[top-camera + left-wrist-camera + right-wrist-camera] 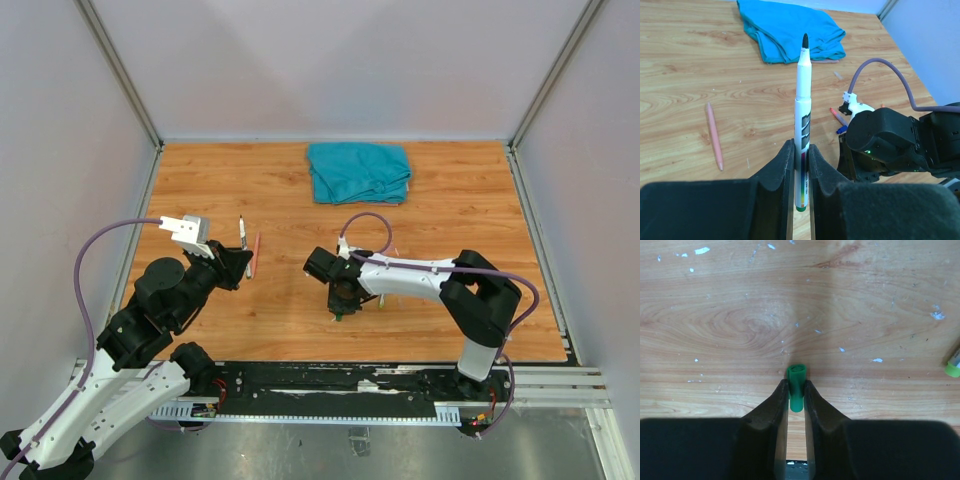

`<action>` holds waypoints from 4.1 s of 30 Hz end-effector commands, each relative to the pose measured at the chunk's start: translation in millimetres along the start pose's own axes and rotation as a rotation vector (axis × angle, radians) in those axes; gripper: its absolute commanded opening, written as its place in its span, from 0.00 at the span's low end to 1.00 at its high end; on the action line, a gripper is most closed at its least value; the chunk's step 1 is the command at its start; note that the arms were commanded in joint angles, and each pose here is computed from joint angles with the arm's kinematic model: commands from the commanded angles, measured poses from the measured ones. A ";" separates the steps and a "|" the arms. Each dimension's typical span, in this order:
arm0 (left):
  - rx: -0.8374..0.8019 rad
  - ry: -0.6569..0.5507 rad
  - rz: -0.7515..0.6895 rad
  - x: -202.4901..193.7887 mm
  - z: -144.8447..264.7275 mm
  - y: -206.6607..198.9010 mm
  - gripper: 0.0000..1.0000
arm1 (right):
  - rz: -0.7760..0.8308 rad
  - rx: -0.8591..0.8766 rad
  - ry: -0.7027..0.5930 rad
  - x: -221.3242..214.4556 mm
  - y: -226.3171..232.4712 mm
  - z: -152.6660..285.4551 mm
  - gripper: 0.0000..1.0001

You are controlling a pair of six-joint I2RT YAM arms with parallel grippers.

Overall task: Insert the pens into the pen caps
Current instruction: Insert the pen cap onto the pen.

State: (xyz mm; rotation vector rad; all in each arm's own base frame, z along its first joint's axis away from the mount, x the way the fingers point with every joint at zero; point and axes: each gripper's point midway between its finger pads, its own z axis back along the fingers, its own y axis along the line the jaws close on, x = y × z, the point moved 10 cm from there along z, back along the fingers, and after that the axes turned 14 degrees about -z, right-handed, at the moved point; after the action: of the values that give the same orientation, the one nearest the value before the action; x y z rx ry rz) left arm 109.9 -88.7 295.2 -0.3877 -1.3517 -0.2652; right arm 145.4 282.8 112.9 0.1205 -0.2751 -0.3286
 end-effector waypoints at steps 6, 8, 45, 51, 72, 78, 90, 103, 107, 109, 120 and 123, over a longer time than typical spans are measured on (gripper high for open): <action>-0.004 -0.022 -0.007 1.2 0.7 0.6 0.01 | 0.310 -0.022 -0.025 12.8 -20.1 -0.5 0.04; -0.006 -0.022 -0.006 1.3 0.4 0.3 0.00 | 0.369 -0.035 -0.018 16.9 -25.8 -2.3 0.04; 0.006 -0.022 0.006 0.4 0.3 1.0 0.00 | 0.631 -0.054 0.066 27.6 -61.7 -18.9 0.01; 0.043 -0.029 0.013 1.5 1.2 3.8 0.00 | 0.662 0.073 0.028 28.5 -61.9 -7.3 0.01; 0.071 0.081 0.001 -14.7 -32.7 -2.8 0.01 | 0.349 0.451 -0.047 65.0 -87.2 15.4 0.01; 0.007 0.075 0.020 -22.6 -40.6 -9.0 0.00 | 0.317 0.463 -0.200 71.6 -95.3 31.1 0.01; -0.169 0.086 0.131 -48.2 -61.4 -29.8 0.00 | 0.271 0.567 -0.504 78.1 -116.2 56.5 0.01; -0.309 0.184 0.217 -96.3 -72.7 -64.3 0.01 | 0.232 0.764 -0.546 79.8 -122.0 71.0 0.01; -0.383 0.162 0.221 -106.9 -70.7 -78.9 0.00 | 0.253 0.851 -0.529 76.7 -117.1 77.2 0.01; -0.400 0.156 0.205 -110.6 -70.6 -86.0 0.01 | 0.255 0.936 -0.535 74.9 -112.6 81.3 0.01; -0.577 0.080 0.176 -121.7 -64.0 -117.6 0.00 | 0.074 1.261 -0.535 69.4 -97.7 95.0 0.01; -0.616 0.076 0.171 -123.3 -63.6 -122.7 0.01 | 0.056 1.297 -0.536 71.0 -94.3 99.5 0.01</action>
State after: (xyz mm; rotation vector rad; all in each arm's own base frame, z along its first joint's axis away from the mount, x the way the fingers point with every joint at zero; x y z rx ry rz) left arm 93.4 -222.3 166.3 -0.9009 -1.0552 -0.5203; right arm 151.3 158.2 186.7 1.1500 -0.9405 -0.0575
